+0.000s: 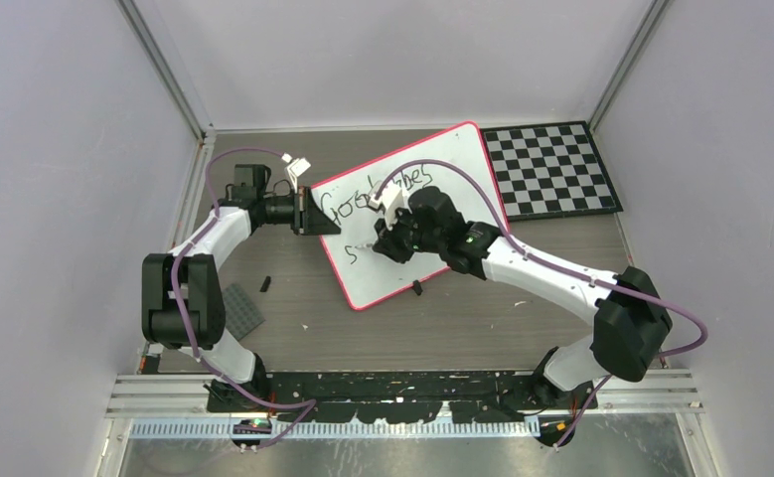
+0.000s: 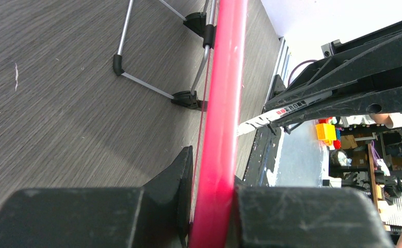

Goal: Write a sentence on the whiteboard

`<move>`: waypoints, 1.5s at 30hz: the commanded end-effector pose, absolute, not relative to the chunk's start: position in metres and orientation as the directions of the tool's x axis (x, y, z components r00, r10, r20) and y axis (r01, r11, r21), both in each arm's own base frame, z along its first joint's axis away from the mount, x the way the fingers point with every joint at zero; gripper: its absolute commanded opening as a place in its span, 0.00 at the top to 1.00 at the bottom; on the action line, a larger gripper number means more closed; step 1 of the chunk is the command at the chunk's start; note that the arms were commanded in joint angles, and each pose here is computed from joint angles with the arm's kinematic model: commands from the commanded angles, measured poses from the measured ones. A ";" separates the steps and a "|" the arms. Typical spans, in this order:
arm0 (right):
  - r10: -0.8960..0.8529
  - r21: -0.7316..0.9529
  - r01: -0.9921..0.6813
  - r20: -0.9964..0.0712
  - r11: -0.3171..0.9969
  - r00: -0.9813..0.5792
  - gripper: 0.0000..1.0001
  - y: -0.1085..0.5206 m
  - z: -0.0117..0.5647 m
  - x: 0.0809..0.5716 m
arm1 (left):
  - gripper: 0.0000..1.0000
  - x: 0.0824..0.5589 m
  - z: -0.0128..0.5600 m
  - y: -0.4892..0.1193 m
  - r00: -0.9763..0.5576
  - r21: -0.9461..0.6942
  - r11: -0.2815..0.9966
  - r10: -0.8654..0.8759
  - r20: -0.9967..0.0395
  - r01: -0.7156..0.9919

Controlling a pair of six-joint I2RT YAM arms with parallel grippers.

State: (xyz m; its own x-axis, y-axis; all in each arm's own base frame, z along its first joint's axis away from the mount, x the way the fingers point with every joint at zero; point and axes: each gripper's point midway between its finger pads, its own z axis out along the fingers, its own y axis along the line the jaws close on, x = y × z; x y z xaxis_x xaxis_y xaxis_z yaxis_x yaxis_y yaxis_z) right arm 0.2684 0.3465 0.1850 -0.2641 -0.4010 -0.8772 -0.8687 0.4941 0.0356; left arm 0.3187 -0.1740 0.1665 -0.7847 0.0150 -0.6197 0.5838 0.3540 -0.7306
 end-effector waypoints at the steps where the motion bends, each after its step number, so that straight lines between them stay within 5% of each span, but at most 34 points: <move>1: -0.329 0.025 -0.873 -0.921 0.487 -0.210 1.00 0.363 0.217 0.278 | 1.00 0.322 0.165 -0.172 -0.811 -0.748 0.385 0.006 -0.584 0.541; 29: -0.432 0.017 -0.859 -0.859 0.512 -0.275 1.00 0.330 0.173 0.263 | 1.00 0.322 0.164 -0.172 -0.812 -0.747 0.387 0.008 -0.583 0.540; 45: -0.375 -0.018 -0.829 -0.897 0.559 -0.234 1.00 0.330 0.212 0.292 | 1.00 0.322 0.165 -0.171 -0.811 -0.746 0.387 0.008 -0.585 0.542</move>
